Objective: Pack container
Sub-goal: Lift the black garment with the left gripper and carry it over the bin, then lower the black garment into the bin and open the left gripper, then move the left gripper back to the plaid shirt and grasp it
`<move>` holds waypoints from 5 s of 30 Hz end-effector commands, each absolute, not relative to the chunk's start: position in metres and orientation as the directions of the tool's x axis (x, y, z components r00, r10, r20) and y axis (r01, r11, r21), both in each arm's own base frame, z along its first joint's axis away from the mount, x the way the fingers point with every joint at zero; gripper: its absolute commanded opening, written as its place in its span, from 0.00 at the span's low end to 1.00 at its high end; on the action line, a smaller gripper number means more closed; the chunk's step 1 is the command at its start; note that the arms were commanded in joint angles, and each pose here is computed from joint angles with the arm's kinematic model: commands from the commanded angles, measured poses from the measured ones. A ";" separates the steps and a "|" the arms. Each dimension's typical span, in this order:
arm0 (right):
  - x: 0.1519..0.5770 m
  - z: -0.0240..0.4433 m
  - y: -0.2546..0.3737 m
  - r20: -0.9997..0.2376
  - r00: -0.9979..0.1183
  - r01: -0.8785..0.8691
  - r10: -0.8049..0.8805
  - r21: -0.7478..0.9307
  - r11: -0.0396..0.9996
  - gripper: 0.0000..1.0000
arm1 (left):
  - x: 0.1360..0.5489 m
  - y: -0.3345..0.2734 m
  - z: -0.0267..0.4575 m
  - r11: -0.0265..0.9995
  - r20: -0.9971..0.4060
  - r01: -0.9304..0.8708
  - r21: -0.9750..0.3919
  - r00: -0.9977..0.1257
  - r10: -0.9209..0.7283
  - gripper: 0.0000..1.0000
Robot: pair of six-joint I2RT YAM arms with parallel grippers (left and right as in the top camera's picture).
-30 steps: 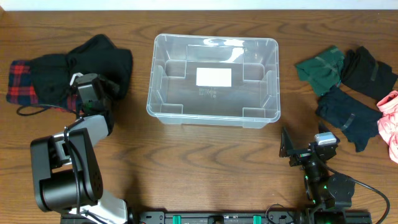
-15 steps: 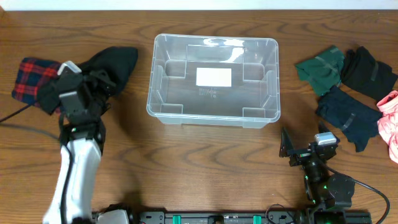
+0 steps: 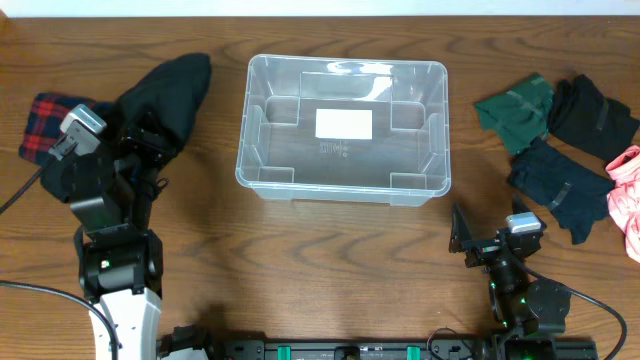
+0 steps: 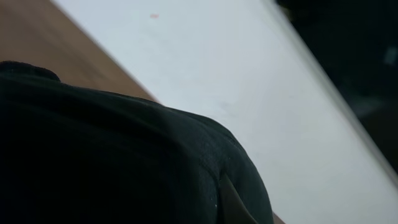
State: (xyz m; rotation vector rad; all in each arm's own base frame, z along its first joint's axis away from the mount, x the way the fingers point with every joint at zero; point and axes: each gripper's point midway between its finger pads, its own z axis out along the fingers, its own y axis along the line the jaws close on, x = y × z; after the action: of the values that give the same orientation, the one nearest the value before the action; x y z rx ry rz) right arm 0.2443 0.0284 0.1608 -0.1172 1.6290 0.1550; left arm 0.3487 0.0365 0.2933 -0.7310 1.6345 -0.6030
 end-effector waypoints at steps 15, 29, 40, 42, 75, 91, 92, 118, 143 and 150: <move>0.244 0.161 0.028 -0.998 -0.063 -0.169 0.029 0.040 0.985 0.99 | 0.334 -0.076 0.339 0.793 -0.816 0.208 -0.573 -0.230 -0.530 0.06; 0.244 0.161 0.028 -0.998 -0.063 -0.170 0.029 0.040 0.985 0.99 | 0.336 -0.122 0.359 0.900 -0.908 0.144 -0.410 -0.152 -0.390 0.06; 0.244 0.161 0.028 -0.998 -0.063 -0.169 0.029 0.040 0.985 0.99 | 0.363 -0.171 0.346 0.957 -0.942 0.018 -0.291 -0.182 -0.283 0.06; 0.244 0.161 0.028 -0.998 -0.063 -0.169 0.029 0.040 0.985 0.99 | 0.365 -0.184 0.341 0.963 -0.946 0.008 -0.271 -0.189 -0.265 0.06; 0.244 0.161 0.028 -0.998 -0.063 -0.169 0.029 0.040 0.985 0.99 | 0.385 -0.291 0.283 0.932 -0.931 0.189 -0.308 -0.264 -0.254 0.06; 0.244 0.161 0.028 -0.998 -0.063 -0.169 0.030 0.040 0.985 0.99 | 0.394 -0.317 0.259 0.902 -0.909 0.229 -0.367 -0.293 -0.296 0.06; 0.244 0.161 0.028 -0.998 -0.063 -0.169 0.029 0.040 0.985 0.99 | 0.394 -0.318 0.257 0.903 -0.909 0.227 -0.364 -0.296 -0.292 0.06; 0.244 0.161 0.028 -0.998 -0.063 -0.169 0.029 0.040 0.985 0.99 | 0.385 -0.302 0.283 0.905 -0.914 0.222 -0.362 -0.273 -0.299 0.73; 0.244 0.161 0.028 -0.998 -0.063 -0.169 0.029 0.040 0.985 0.99 | 0.346 -0.086 0.295 0.988 -0.838 -0.145 -0.046 -0.534 -0.117 0.83; 0.244 0.161 0.028 -0.998 -0.063 -0.169 0.029 0.040 0.985 0.99 | 0.355 0.013 0.289 0.939 -0.805 -0.336 0.072 -0.576 -0.144 0.93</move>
State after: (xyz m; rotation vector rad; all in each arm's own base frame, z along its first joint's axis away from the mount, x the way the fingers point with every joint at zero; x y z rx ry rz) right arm 0.2443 0.0284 0.1609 -0.1172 1.6286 0.1549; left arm 0.3521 -0.0116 0.2919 -0.3498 2.1605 0.1922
